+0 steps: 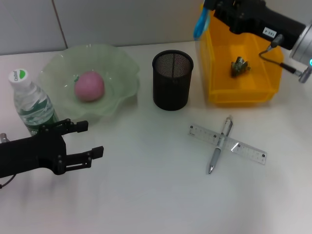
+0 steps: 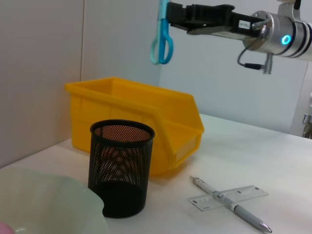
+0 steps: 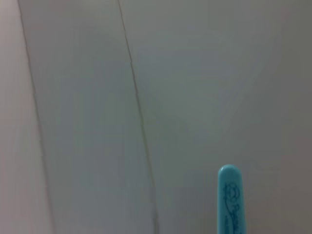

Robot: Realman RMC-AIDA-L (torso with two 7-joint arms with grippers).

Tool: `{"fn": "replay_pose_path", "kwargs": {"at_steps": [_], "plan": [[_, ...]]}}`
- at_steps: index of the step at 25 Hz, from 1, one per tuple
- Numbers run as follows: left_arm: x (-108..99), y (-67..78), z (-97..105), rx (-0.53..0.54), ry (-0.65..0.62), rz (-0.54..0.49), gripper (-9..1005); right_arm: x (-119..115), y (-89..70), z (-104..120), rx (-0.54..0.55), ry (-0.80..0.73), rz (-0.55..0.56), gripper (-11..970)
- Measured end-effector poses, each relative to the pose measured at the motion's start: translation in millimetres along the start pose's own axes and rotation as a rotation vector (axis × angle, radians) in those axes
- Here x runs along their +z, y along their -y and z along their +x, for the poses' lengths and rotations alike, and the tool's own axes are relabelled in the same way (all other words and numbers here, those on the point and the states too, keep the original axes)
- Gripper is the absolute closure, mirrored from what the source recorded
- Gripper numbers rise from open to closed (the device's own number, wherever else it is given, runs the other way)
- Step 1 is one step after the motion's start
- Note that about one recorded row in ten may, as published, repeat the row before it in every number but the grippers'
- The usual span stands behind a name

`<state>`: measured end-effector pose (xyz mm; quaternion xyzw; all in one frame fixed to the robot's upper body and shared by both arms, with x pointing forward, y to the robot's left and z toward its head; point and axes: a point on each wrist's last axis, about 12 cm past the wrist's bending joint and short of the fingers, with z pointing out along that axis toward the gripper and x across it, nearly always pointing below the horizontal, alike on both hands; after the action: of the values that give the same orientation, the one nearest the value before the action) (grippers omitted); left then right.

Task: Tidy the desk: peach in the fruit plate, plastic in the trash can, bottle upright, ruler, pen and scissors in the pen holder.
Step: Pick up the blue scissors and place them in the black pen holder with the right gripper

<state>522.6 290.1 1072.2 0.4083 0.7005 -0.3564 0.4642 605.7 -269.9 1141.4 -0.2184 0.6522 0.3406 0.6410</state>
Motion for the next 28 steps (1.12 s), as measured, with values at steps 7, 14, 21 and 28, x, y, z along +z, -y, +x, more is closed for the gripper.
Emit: {"fn": "replay_pose_path", "kwargs": {"at_steps": [7, 14, 21, 28], "plan": [[1, 0.1, 2, -0.011, -0.002, -0.013, 180, 4, 16.9, -25, -0.409, -0.028, 0.119, 740], [2, -0.7, 2, -0.012, -0.003, -0.020, 180, 20, 16.6, -34, -0.721, -0.103, 0.165, 740], [4, -2.2, 4, -0.002, 0.000, -0.041, 180, 34, 7.8, -25, -0.991, -0.189, 0.148, 740], [4, -1.5, 5, 0.008, 0.016, -0.050, 179, 43, -5.0, -20, -1.217, -0.235, 0.106, 740]]}}
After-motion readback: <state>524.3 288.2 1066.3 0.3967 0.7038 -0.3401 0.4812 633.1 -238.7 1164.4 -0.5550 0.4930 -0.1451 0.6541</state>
